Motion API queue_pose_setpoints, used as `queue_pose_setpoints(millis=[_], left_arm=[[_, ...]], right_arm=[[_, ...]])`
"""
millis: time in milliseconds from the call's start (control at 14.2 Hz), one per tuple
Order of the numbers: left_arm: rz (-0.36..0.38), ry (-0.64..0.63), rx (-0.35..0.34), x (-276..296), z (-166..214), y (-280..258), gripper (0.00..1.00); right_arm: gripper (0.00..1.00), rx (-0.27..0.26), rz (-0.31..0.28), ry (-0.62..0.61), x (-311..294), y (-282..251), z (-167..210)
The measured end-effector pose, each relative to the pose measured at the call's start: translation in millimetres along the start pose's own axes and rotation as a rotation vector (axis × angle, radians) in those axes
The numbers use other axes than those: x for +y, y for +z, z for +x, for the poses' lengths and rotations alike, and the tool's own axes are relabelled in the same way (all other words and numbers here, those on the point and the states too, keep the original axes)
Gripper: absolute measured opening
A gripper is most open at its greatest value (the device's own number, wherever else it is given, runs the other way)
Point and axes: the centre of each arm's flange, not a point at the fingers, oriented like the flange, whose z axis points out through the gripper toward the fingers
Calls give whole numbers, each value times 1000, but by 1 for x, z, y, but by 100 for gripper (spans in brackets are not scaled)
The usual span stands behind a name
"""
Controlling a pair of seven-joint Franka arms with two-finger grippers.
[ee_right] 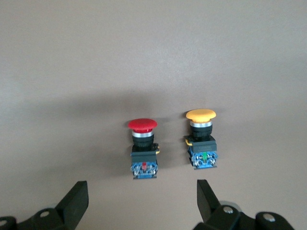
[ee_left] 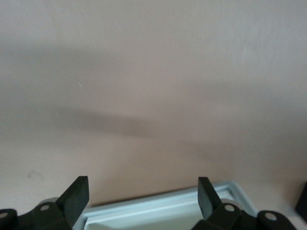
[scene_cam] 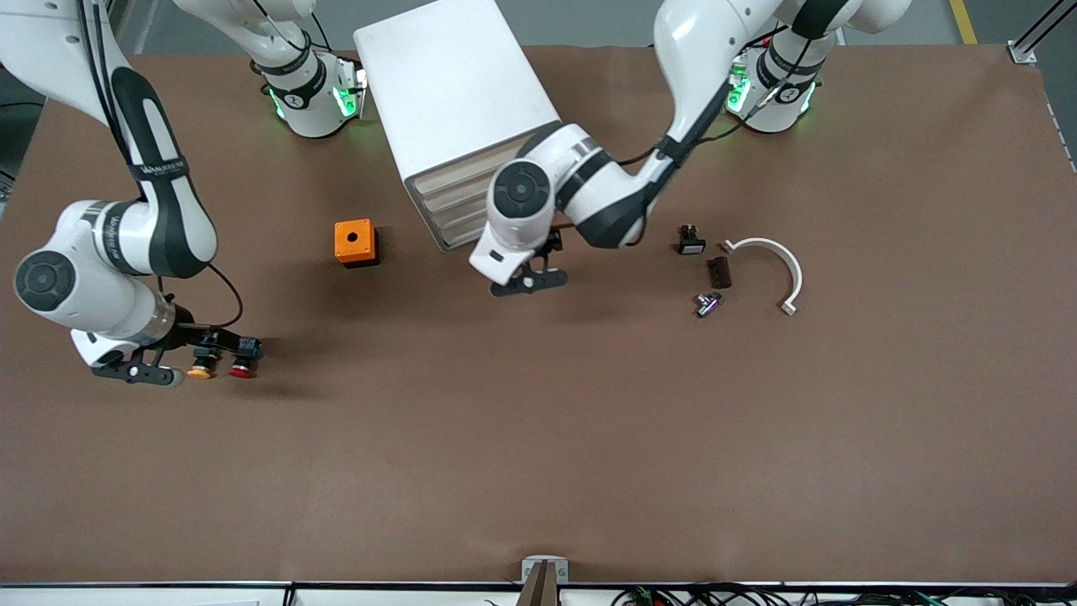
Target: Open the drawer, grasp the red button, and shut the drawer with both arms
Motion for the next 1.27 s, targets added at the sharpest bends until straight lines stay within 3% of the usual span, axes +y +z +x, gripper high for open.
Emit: queue_pose_setpoints(millis=[353,565,707,1131,1272], left_arm=[[-60,-119,41,-53,69,-68,100],[-9,-183,3,-94,94,-95,100],[20,-223,-17,-121,108,-112,100],[24,-343,-12,-199,154,-161,100],[27,-317,-27,-223,163,-175,100]], right_arm=[[100,-61,-6,12,7,-111,-19],[100,-106,15,27,12,-194,-40],[100,-109,22,30,14,-238,-48],[100,-102,24,29,13,-257,-47],[100,-103,24,28,13,-256,-46]])
